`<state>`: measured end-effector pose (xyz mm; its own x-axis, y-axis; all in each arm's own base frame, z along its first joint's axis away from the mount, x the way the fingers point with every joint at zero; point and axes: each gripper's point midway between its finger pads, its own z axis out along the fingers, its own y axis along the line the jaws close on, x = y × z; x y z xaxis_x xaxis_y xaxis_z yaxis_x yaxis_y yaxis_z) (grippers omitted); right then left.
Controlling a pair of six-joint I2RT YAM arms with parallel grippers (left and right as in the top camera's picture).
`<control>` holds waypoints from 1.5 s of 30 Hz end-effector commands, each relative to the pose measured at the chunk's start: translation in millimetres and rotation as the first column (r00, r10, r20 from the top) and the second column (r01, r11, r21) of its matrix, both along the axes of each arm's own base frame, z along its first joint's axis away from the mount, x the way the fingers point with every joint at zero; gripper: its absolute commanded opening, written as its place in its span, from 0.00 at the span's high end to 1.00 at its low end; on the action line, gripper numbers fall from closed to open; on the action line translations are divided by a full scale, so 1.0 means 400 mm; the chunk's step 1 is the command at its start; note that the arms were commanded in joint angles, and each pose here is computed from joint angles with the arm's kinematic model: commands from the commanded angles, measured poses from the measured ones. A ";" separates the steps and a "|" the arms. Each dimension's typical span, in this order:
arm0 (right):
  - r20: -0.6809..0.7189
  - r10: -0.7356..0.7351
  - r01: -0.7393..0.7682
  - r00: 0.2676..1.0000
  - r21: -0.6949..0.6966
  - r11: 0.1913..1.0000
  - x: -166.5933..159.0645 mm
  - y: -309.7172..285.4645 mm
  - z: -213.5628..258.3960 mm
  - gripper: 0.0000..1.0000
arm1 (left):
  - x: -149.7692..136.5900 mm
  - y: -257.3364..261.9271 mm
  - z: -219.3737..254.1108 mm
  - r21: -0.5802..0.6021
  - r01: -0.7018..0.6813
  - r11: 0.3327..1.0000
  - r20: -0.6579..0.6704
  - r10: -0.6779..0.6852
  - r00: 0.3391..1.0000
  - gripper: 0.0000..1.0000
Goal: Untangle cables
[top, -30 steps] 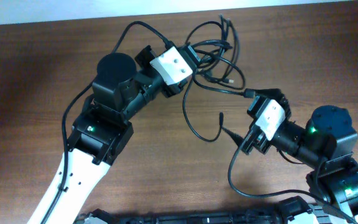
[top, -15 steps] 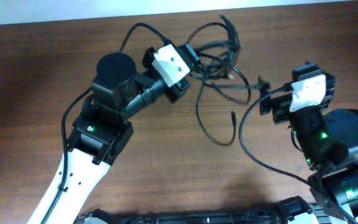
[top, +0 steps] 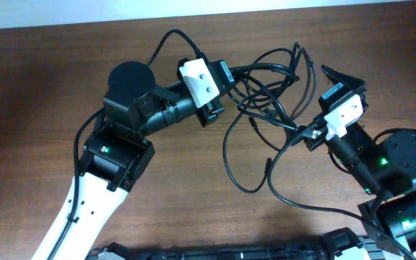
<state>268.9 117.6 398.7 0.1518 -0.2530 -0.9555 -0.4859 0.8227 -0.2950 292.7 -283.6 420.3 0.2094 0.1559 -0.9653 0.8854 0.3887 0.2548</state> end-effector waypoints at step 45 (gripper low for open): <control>0.177 -0.686 0.686 0.706 0.072 0.724 0.027 -0.318 0.128 0.01 | -0.123 0.018 -0.015 -0.020 0.300 0.954 -0.106 -0.301 0.948 1.00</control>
<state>287.4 27.7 443.3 0.1670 -0.3089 -0.9363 0.0717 0.9509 -0.3009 241.5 -290.6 404.7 0.1314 0.1139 -0.9848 0.9862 0.0864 0.1416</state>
